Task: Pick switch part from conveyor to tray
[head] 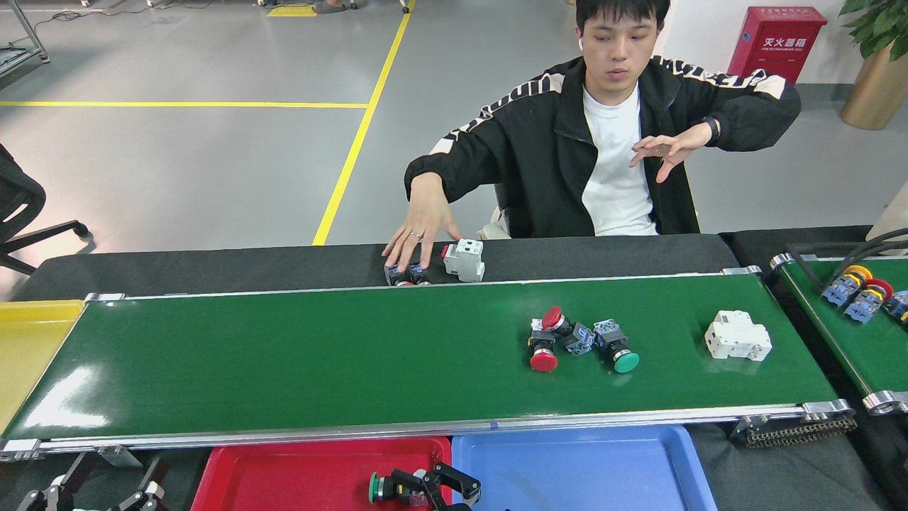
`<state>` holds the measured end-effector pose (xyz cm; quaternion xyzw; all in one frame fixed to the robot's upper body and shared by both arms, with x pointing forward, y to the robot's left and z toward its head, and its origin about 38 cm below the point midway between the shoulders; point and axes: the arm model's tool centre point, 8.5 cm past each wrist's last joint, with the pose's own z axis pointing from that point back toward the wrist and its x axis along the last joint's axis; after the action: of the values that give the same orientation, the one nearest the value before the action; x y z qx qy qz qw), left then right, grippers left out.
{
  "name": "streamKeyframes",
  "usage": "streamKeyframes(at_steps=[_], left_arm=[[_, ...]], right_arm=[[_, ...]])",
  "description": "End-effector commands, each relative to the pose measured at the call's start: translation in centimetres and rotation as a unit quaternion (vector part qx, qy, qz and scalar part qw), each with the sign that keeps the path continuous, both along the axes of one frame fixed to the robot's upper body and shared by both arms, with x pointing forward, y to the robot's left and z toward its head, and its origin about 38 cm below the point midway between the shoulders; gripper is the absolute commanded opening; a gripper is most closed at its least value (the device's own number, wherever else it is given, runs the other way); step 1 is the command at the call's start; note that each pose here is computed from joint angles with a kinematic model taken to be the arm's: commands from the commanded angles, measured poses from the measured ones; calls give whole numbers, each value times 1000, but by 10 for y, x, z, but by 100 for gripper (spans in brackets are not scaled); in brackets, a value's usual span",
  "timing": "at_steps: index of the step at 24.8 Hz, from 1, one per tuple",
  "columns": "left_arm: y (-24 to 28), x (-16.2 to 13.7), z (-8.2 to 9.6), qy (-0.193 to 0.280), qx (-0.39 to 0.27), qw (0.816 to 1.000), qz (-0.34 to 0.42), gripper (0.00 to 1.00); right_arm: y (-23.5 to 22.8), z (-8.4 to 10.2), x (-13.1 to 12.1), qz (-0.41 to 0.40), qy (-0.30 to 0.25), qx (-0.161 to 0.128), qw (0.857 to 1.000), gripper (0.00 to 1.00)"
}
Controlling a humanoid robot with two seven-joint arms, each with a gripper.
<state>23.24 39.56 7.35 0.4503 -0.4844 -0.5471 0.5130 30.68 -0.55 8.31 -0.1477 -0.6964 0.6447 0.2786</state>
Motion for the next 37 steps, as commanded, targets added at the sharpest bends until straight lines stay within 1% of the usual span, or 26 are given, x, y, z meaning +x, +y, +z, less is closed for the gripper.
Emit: streamKeyframes(at_steps=[1,3,5,7,8,11,12,14,15,17,18,19,21,22,23,25,27,28,30,31,32,34,35,36,37], left_arm=[[1,1,6,-7,7,1000,-3,100],[1,0,6,-6,8,1000,-3,100],[2,0,5,-6,8,1000,-3,100],[1,0,6,-6,7,1000,-3,100],[1,0,5,-6,8,1000,-3,100],[1,-2,4,-3,7,1000,-3,100],[2,-3,3,-2,7,1000,-3,100],[2,-6,1,2,6,1000,-3,100],[2,-7,1,3,7,1000,-4,100],[0,-9,0,8,10,1000,-22,100],[-3,-11,0,10,12,999,-37,100],[-6,-12,-1,13,14,998,-54,100],[-10,-7,-2,15,22,997,-71,100],[-15,-3,-5,23,30,996,-80,100],[-23,6,-4,25,41,994,-96,100],[-47,31,1,14,55,989,-139,100],[-72,53,3,14,72,982,-172,100],[-80,61,2,19,81,981,-173,100],[-96,82,9,15,98,980,-174,100],[-107,92,10,15,98,979,-180,100],[-118,100,8,24,97,978,-185,100],[-135,114,3,41,90,978,-183,100],[-145,120,3,40,85,978,-186,100],[-153,123,2,39,81,978,-189,100],[-157,124,2,38,79,977,-192,100]], right_arm=[[-30,24,42,-122,-9,18,992,97],[-68,32,71,-227,-5,25,974,97],[-99,31,83,-288,-2,26,957,97],[-142,28,89,-339,-8,23,941,97],[-161,24,87,-363,-7,24,932,97],[-196,8,74,-406,3,22,914,97],[-201,3,67,-411,5,19,912,97],[-215,-6,44,-418,-3,7,908,97],[-219,-9,34,-419,-7,4,908,97],[-225,-22,1,-418,-2,-6,908,97],[-226,-27,-7,-416,5,-11,909,97],[-226,-30,-11,-413,9,-13,911,97],[-225,-31,-9,-412,10,-14,911,97],[-225,-30,-5,-412,9,-15,911,97],[-223,-26,5,-410,3,-15,912,97],[-212,-22,32,-399,3,-13,917,97],[-182,-23,56,-363,13,-21,931,97],[-170,-21,67,-347,13,-26,938,97],[-144,-21,87,-314,20,-41,948,97],[-129,-26,95,-299,28,-50,952,97],[-113,-28,102,-286,35,-52,956,97],[-87,-31,121,-272,48,-61,959,97],[-77,-31,129,-270,54,-63,959,98],[-68,-31,134,-266,61,-63,960,98],[-59,-32,137,-265,68,-62,960,95]])
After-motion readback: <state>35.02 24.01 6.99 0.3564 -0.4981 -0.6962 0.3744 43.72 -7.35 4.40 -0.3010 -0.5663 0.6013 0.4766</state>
